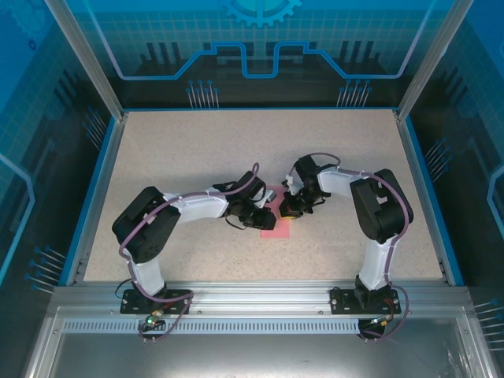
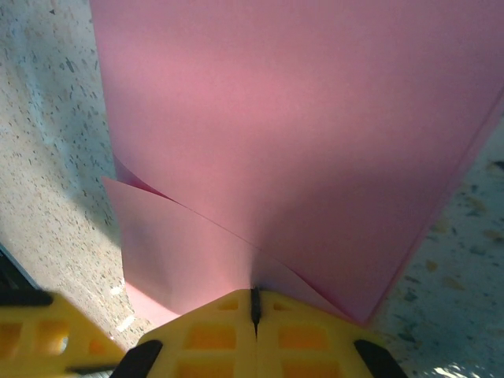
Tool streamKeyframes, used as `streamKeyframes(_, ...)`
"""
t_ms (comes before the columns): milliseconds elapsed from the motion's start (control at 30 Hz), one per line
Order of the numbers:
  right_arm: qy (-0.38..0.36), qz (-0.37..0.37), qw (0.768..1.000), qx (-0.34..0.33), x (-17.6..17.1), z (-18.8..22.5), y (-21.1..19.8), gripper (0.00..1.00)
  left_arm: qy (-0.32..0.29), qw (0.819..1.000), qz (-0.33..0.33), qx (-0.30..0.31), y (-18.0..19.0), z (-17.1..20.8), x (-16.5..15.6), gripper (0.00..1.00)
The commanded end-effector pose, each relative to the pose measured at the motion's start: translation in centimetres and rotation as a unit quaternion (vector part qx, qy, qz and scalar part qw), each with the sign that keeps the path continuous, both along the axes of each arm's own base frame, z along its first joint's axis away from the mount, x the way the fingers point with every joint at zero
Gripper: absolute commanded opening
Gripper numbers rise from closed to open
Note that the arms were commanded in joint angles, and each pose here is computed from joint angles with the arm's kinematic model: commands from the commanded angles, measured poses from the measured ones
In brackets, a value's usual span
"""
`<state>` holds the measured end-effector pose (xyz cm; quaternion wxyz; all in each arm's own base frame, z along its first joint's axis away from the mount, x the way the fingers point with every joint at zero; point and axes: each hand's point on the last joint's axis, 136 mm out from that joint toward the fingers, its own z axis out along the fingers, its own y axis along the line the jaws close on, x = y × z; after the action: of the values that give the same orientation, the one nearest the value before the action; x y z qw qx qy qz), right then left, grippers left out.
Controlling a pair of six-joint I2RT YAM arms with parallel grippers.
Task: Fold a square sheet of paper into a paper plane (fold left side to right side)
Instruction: Fold the triangle a second time at the center of the table.
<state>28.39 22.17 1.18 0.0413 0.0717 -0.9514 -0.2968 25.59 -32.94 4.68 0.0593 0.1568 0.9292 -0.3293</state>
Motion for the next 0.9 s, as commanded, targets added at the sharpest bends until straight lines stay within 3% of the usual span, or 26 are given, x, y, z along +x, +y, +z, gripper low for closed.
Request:
streamKeyframes(0,0.013,0.002,0.999,-0.035,-0.5,-1.2,-1.1,0.00,0.008,0.999,-0.028,-0.033,-1.5,1.7,-0.3,0.21)
streamKeyframes(500,0.016,0.005,0.999,-0.043,-0.8,-1.3,-1.4,0.00,0.036,0.999,-0.027,0.006,-1.2,-2.8,0.4,0.15)
streamKeyframes(867,0.021,0.003,0.998,-0.054,-0.8,-1.7,-1.9,0.00,0.066,0.998,-0.017,0.013,1.6,-3.5,-2.0,0.15)
